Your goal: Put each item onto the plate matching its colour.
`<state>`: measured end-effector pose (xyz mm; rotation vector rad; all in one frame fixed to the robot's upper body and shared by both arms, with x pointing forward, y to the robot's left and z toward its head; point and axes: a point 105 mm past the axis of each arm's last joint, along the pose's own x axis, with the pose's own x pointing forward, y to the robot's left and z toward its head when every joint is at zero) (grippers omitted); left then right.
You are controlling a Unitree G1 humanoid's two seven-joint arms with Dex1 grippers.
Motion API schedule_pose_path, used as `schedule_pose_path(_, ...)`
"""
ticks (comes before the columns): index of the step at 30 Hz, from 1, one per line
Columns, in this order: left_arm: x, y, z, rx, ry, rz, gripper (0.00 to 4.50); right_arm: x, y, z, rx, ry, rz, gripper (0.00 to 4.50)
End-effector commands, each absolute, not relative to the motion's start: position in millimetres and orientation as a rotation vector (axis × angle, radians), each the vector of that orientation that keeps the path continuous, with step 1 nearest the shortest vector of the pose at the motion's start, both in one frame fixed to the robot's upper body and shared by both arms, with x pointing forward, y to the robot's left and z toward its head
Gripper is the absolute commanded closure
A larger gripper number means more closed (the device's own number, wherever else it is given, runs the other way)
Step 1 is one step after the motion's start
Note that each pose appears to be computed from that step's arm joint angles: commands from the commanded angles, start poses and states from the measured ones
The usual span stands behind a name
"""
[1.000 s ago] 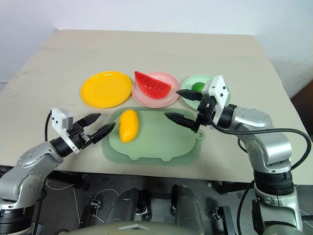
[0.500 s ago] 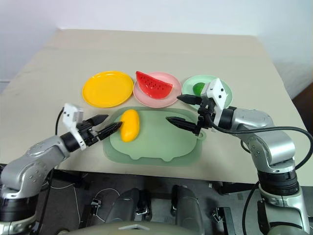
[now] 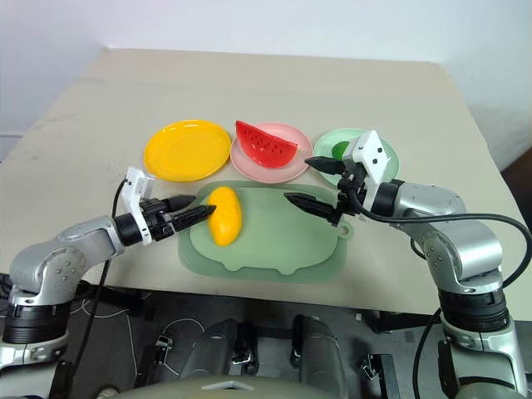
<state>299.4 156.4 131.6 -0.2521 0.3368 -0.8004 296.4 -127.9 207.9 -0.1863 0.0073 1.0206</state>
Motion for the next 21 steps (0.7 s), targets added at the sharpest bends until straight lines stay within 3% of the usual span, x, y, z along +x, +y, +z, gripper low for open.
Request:
schedule_pose_path(1,284,147,119,-0.281,0.396,-0.876,0.00,294,-131,217,-0.225,-0.039,0.999,0.05)
schedule_pose_path(4,283,147,111,-0.300,0.392,-0.878,0.00,294,-131,216,-0.227,-0.042,0.992,0.05)
schedule_pose_path(7,279,117,157,-0.304,0.336,-0.946,0.00,295,-131,216,-0.227,-0.047,0.984,0.05)
schedule_pose_path(12,289,71,187,-0.326,0.318,-0.963,0.00,298,-134,217,-0.235,-0.051,0.971,0.05)
schedule_pose_path(21,309,62,205,-0.369,0.375,-0.869,0.00,299,-137,218,-0.259,-0.047,0.952,0.05)
